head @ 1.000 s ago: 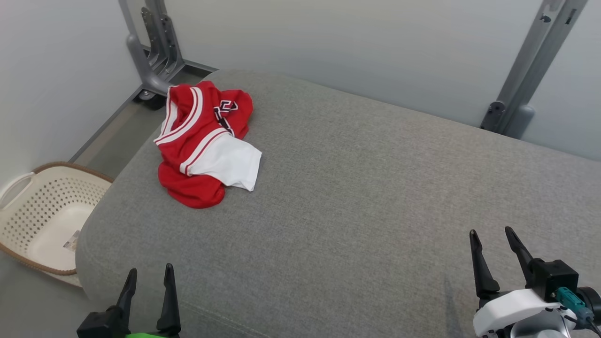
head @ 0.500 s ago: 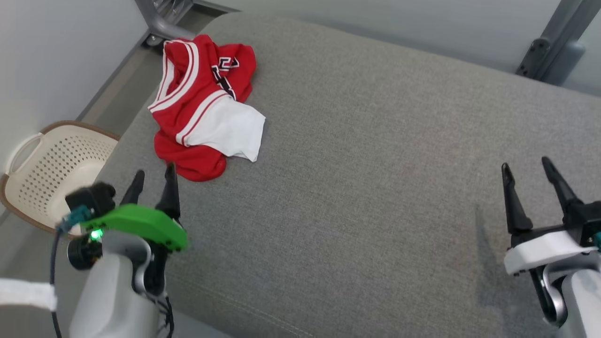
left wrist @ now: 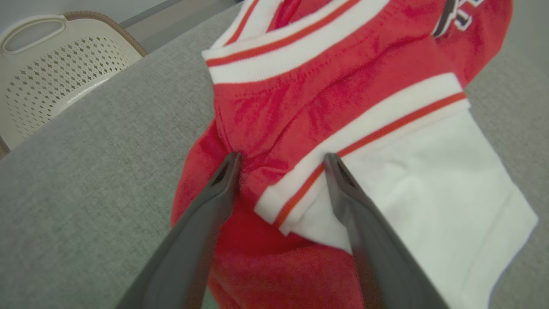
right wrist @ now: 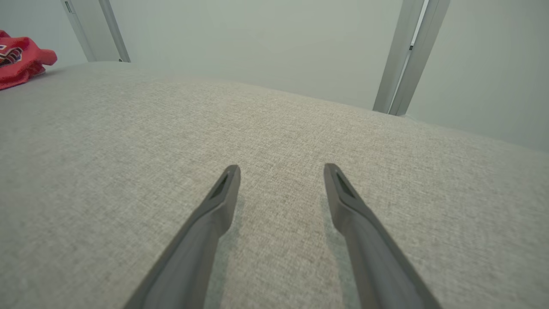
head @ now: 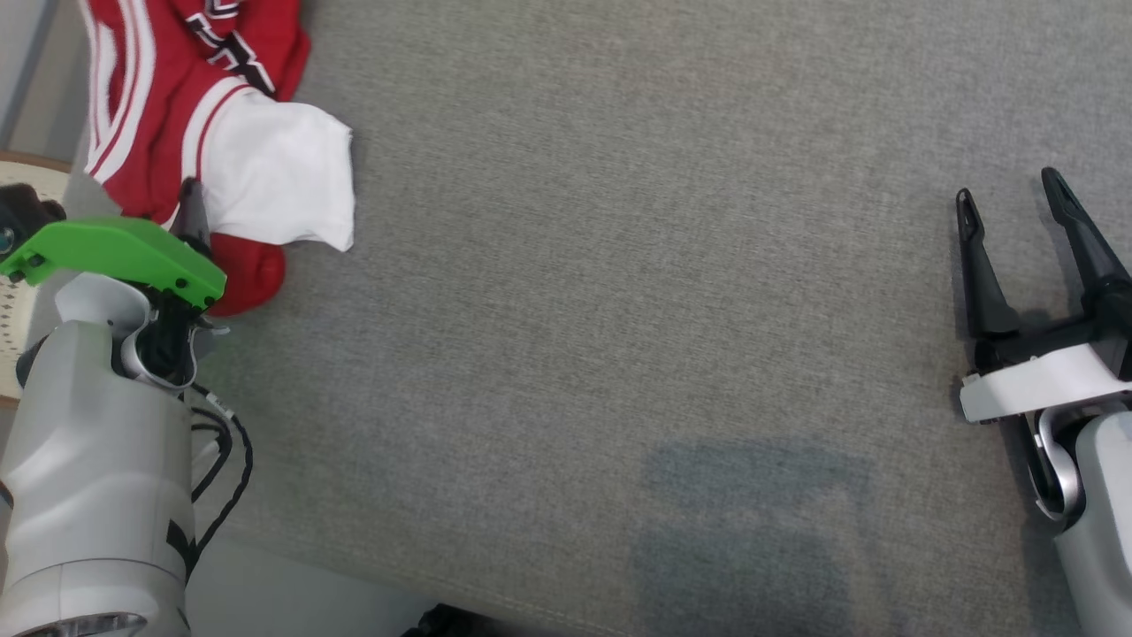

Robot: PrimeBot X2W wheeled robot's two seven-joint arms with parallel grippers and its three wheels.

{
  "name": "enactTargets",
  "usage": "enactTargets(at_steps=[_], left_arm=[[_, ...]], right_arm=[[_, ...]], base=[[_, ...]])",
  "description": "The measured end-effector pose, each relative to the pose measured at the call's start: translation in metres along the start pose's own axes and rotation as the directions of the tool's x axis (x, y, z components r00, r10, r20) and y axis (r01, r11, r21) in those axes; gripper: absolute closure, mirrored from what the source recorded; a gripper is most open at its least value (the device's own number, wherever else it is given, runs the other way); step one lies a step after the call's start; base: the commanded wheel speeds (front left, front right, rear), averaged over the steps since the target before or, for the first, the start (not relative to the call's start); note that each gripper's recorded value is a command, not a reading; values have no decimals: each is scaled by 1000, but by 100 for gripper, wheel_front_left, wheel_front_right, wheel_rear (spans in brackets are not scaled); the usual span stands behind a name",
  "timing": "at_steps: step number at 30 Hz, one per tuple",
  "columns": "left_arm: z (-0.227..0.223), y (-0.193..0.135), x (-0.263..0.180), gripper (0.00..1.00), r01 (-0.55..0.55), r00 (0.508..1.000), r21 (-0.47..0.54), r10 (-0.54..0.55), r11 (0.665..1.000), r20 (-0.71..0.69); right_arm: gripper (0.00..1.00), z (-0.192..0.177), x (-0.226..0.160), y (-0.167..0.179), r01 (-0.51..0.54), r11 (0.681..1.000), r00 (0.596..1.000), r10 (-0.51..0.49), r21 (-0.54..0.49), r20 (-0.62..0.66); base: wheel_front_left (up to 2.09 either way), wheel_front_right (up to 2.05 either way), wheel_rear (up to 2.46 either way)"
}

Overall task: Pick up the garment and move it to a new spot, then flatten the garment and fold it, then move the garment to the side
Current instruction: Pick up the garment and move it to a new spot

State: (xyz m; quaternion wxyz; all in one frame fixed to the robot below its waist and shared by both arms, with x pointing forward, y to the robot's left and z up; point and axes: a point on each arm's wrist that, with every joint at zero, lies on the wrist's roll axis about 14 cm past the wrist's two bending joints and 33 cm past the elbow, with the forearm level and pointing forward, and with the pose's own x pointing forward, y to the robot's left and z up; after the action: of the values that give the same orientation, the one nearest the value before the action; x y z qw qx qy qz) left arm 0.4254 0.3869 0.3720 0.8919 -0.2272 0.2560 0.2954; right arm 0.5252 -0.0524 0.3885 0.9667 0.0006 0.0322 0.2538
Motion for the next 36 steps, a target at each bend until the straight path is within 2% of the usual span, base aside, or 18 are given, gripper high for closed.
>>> enactTargets(at_steps=[2,3,4,5,11,14,18,22,24,27,32,36], left_arm=[[-22,6,10,0,-34,997,5,34,999,-67],[-29,8,14,21,-45,995,13,46,999,-87],[-29,9,19,70,-49,995,23,51,999,-90],[-32,8,23,100,-44,995,36,47,998,-93],[-23,-13,28,100,40,998,111,-35,993,-44],[-15,-40,22,100,129,992,183,-129,975,-13],[5,-93,1,100,273,953,279,-298,921,48],[17,-145,-39,100,418,882,344,-467,841,69],[23,-170,-64,100,486,832,376,-550,789,78],[20,-210,-105,100,590,741,414,-669,693,65],[-5,-288,-188,100,766,525,440,-851,468,-10],[-32,-328,-249,100,842,369,456,-924,287,-99]], right_arm=[[0,-6,-2,-8,18,1000,1000,-18,1,-7],[0,-9,-5,-15,36,999,999,-36,3,-10],[0,-11,-9,-20,53,999,998,-53,6,-15],[0,-13,-12,-25,69,998,997,-69,7,-21],[0,-21,-42,-38,149,988,986,-146,31,-76],[0,-21,-57,-32,172,983,981,-165,61,-99],[0,-18,-76,-11,179,977,978,-165,112,-127],[0,-2,-89,11,169,975,982,-153,143,-114],[0,12,-96,14,175,974,983,-163,146,-89],[0,29,-107,12,196,971,980,-190,140,-53],[0,43,-138,-4,276,952,961,-275,133,-28],[0,50,-163,-19,348,928,937,-349,132,-14]], base=[[0,0,0],[0,0,0],[0,0,0],[0,0,0],[0,0,0],[0,0,0],[0,0,0],[0,0,0],[0,0,0],[0,0,0],[0,0,0],[0,0,0]])
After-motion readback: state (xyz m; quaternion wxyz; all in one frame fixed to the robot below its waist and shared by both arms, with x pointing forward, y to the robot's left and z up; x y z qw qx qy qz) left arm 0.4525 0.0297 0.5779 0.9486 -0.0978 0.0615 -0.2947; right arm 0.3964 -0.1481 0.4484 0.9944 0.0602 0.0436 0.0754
